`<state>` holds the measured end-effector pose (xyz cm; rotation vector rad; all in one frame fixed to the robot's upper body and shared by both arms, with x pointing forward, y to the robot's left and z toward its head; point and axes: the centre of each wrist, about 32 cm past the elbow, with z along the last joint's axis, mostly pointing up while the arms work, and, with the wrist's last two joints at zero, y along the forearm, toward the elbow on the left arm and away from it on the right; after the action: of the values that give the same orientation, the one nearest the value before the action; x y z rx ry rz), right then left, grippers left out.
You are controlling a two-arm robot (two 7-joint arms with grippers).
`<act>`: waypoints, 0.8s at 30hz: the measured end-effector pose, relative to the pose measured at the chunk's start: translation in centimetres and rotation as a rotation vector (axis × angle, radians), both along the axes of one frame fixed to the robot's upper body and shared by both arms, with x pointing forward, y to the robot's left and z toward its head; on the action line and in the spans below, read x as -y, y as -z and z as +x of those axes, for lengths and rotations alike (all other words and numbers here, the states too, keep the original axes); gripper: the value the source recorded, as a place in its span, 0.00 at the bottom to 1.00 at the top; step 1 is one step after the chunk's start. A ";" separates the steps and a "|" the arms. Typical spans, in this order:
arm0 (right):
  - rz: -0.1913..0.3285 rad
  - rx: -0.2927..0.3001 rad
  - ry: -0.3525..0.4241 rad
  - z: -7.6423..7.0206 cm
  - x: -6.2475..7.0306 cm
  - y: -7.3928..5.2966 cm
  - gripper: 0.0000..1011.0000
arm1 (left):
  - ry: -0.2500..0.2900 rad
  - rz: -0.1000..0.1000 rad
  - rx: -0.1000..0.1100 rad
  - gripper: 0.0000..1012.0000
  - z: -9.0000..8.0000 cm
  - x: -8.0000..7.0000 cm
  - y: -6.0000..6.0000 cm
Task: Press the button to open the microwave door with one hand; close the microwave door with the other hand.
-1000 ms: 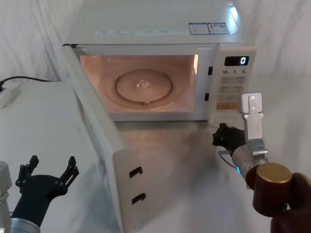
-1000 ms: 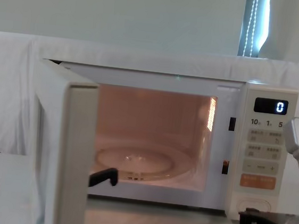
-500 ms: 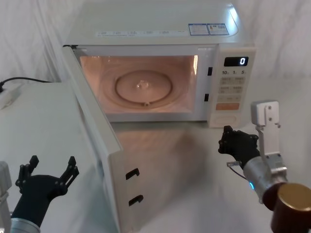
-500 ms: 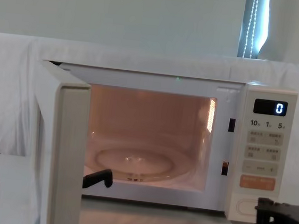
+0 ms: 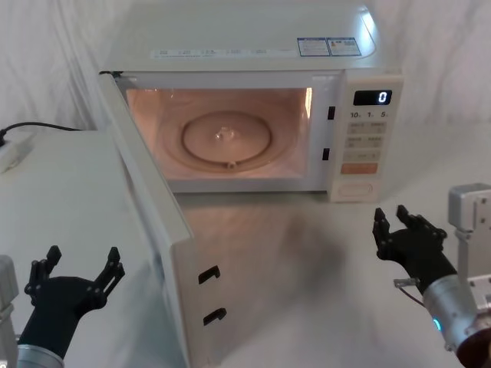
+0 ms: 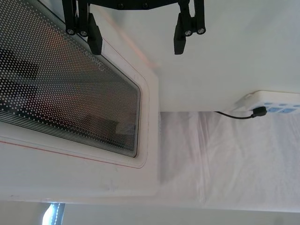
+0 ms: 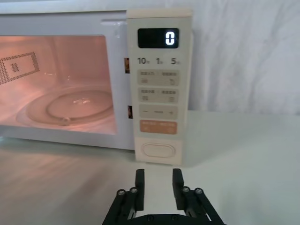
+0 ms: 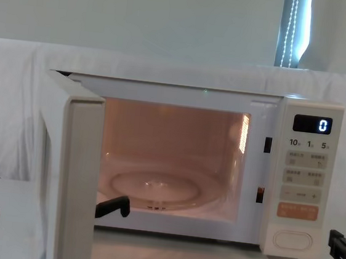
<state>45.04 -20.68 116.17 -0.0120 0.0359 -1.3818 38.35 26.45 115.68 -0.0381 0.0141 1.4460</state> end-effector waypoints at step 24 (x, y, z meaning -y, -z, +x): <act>0.022 0.004 0.060 -0.4 1.7 1.7 0.99 | 0.000 0.000 0.000 0.99 0.0 0.0 0.0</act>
<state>44.60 -22.35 114.51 0.0102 0.0482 -1.4415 38.35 26.45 115.68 -0.0380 0.0141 1.4460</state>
